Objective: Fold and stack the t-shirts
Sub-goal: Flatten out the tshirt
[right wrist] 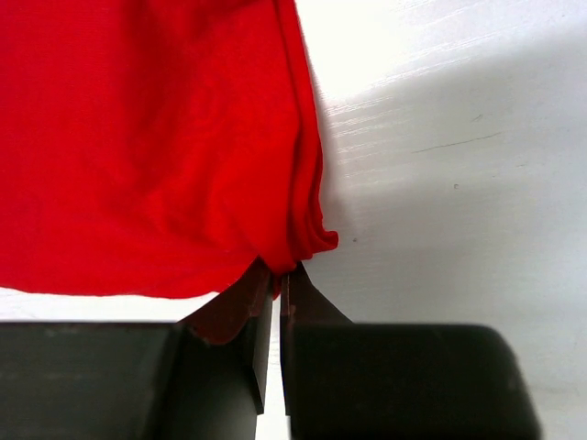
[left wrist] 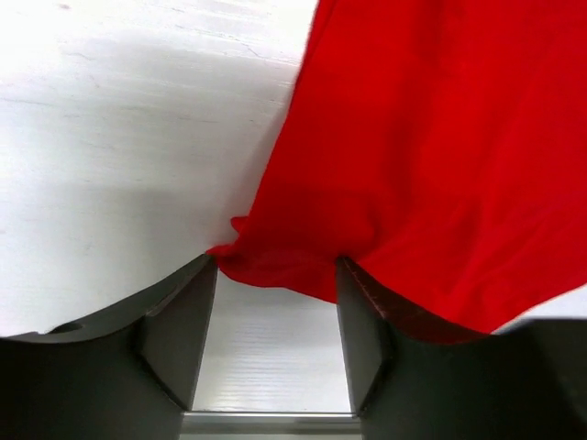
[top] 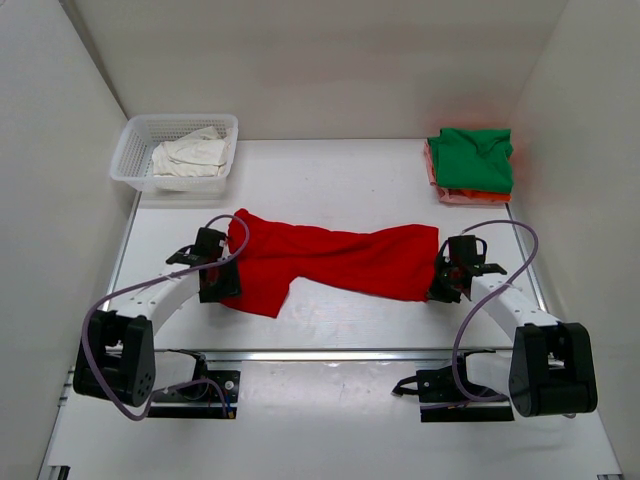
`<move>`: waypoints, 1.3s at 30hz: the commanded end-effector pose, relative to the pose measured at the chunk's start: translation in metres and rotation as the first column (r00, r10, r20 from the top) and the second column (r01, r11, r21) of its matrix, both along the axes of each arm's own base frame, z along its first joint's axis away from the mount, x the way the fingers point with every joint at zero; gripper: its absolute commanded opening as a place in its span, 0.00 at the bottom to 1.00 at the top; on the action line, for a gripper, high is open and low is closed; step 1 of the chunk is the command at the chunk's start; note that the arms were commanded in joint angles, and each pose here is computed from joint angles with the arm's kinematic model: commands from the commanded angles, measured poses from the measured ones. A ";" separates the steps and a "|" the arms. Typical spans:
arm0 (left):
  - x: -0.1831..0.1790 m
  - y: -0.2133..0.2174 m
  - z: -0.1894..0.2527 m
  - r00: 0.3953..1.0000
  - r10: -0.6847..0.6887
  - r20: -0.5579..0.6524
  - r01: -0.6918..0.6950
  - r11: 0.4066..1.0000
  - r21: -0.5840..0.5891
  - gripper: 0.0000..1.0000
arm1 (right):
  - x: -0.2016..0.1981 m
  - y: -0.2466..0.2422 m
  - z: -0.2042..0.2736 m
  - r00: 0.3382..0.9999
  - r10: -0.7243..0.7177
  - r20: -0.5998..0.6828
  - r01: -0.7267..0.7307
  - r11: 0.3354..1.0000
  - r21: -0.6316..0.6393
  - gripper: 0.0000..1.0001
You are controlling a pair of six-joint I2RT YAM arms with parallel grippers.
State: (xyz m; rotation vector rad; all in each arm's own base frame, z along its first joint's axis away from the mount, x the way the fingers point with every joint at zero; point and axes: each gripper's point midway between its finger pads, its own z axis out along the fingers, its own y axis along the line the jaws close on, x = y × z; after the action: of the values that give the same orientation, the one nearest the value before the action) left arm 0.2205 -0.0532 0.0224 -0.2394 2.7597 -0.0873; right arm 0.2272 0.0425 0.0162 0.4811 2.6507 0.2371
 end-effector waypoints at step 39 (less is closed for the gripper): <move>0.062 -0.029 0.538 0.248 0.311 0.917 0.285 0.882 -0.376 0.00 | 0.024 0.014 0.360 0.608 0.216 0.764 -0.232 0.969 -0.089 0.00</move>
State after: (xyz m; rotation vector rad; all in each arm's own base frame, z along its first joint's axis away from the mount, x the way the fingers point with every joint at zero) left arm 0.2993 -0.0878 0.5380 -0.2143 1.4123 -0.6982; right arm 0.2691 0.0547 0.3511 0.0342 1.9003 0.4574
